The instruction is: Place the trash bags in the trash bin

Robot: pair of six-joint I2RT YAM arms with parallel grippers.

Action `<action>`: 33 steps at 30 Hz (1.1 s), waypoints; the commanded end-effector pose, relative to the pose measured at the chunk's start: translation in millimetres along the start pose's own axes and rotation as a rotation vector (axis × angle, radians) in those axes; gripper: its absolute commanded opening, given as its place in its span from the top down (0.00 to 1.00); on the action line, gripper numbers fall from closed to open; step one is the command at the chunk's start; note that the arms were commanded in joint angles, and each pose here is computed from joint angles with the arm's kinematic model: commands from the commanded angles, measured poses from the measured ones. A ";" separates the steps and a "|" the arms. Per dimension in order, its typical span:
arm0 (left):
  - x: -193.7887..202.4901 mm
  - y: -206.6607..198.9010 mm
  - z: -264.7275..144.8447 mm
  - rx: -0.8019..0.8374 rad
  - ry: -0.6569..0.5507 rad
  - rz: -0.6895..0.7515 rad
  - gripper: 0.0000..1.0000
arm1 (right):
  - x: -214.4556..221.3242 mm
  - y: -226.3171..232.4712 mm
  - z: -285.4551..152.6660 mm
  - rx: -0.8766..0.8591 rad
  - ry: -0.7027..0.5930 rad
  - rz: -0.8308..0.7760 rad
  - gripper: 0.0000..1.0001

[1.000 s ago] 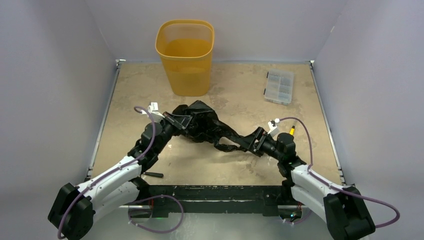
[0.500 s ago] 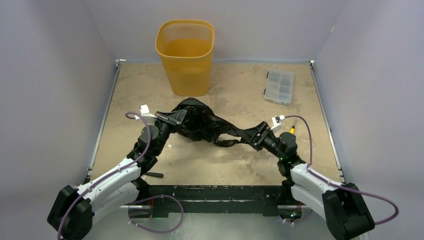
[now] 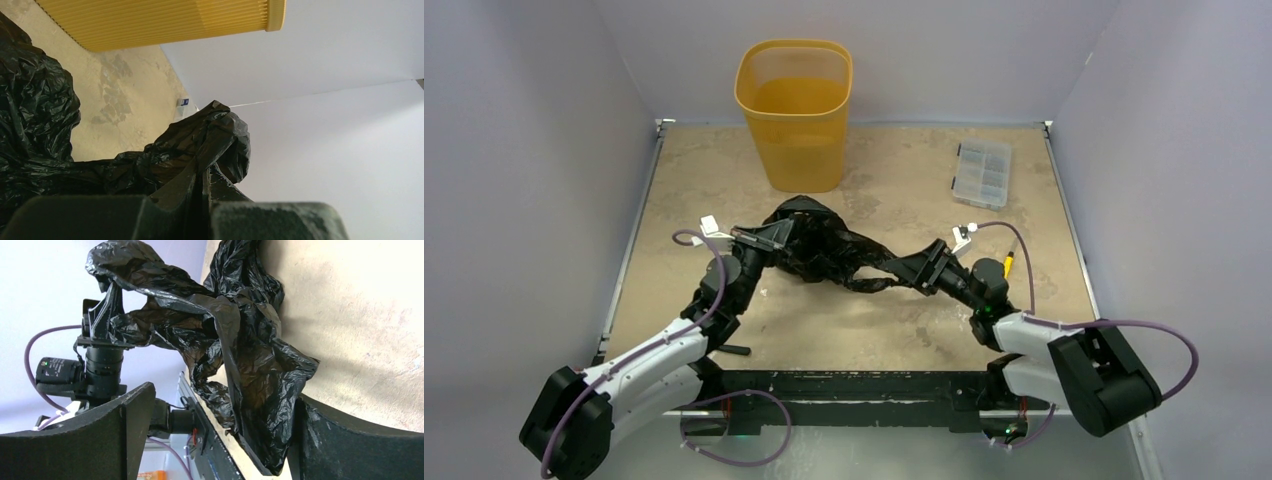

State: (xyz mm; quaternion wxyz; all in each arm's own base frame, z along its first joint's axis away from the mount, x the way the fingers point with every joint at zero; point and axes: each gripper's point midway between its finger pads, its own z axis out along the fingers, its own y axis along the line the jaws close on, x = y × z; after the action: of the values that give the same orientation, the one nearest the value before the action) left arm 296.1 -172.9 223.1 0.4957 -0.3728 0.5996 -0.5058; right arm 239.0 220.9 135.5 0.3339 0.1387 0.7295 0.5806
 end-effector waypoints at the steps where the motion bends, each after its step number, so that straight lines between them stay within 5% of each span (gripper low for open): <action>1: -24.4 -29.8 4.7 0.071 -0.094 -0.028 1.00 | -4.1 21.0 -0.1 -0.082 -0.006 -0.106 0.05; 11: -37.7 -46.9 24.9 0.119 -0.128 -0.073 1.00 | -1.8 7.0 -14.4 -0.035 -0.078 -0.032 0.01; 19: -35.0 -42.5 26.2 0.124 -0.121 -0.118 1.00 | 30.3 17.5 16.3 -0.077 0.048 0.041 0.08; 26: -29.3 -37.6 22.4 0.064 -0.078 -0.017 1.00 | 44.1 21.7 22.8 -0.162 0.092 0.066 0.41; 33: -35.8 -12.7 0.5 -0.009 -0.093 0.015 1.00 | 20.3 9.0 45.1 -0.046 -0.003 0.051 0.38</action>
State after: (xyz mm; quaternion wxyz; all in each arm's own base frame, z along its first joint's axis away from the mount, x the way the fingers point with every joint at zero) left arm 310.6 -151.4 251.2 0.5192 -0.3904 0.5716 -0.5014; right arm 226.7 271.7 113.0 0.2733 0.1316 0.7295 0.6130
